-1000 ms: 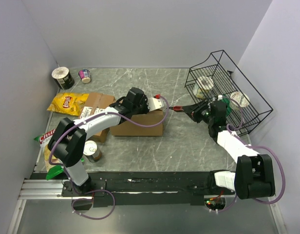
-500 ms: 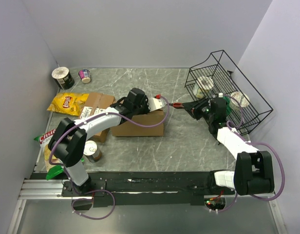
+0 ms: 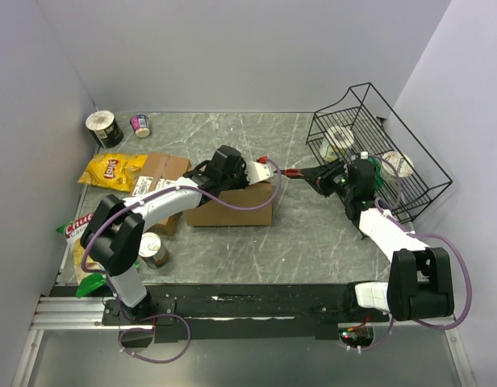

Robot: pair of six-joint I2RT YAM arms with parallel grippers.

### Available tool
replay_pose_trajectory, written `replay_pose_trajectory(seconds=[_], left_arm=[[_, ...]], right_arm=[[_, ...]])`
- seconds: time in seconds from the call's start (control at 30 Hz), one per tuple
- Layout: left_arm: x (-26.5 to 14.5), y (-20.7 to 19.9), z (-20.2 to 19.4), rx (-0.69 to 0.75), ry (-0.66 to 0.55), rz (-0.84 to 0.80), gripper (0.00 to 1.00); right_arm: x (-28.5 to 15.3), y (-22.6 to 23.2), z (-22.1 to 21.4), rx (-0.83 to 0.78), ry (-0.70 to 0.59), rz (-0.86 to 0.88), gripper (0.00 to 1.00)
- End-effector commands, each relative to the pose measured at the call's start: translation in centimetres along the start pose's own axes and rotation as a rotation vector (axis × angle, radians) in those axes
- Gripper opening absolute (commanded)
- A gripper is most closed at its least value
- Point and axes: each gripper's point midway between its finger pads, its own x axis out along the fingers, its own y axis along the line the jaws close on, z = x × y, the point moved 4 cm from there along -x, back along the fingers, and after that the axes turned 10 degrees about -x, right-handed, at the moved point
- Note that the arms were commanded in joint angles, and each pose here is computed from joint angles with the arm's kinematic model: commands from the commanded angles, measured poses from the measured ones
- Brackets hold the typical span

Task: Unpack the express box
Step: Cut the express box at the center of the board.

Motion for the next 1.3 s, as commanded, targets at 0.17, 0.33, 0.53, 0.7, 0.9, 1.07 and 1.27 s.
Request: replay_pose_trajectory(seconds=[0.17,0.33,0.53,0.7,0.9,1.07,1.27], left_arm=[[0.7,-4.2,-2.0,-0.104,0.081,-0.164,0.01],[0.7,-4.4,-2.3,-0.104,0.089,-0.167,0.01],[0.8,-4.4,-2.4,-0.104,0.092,-0.168,0.01],[0.9,-4.5,-2.4,-0.106,0.094,-0.169,0.01],[0.8,-4.3,-2.0,-0.116,0.082,-0.17,0.01],[0.7,-4.2,-1.7,-0.119,0.075,-0.168,0.01],[0.8,-4.3,-1.8,-0.118,0.077,-0.17,0.01]], right_arm=[[0.2,2.5,0.9,-0.033,-0.024,0.064,0.0],[0.1,2.8,2.0,-0.044,-0.057,0.067,0.0],[-0.1,2.4,2.2,-0.05,-0.06,0.053,0.0],[-0.3,2.2,2.0,-0.06,-0.058,0.044,0.0],[-0.4,1.9,1.8,-0.069,-0.054,0.031,0.0],[-0.3,1.8,1.7,-0.069,-0.049,0.029,0.0],[0.1,2.2,1.5,-0.069,-0.032,0.039,0.0]])
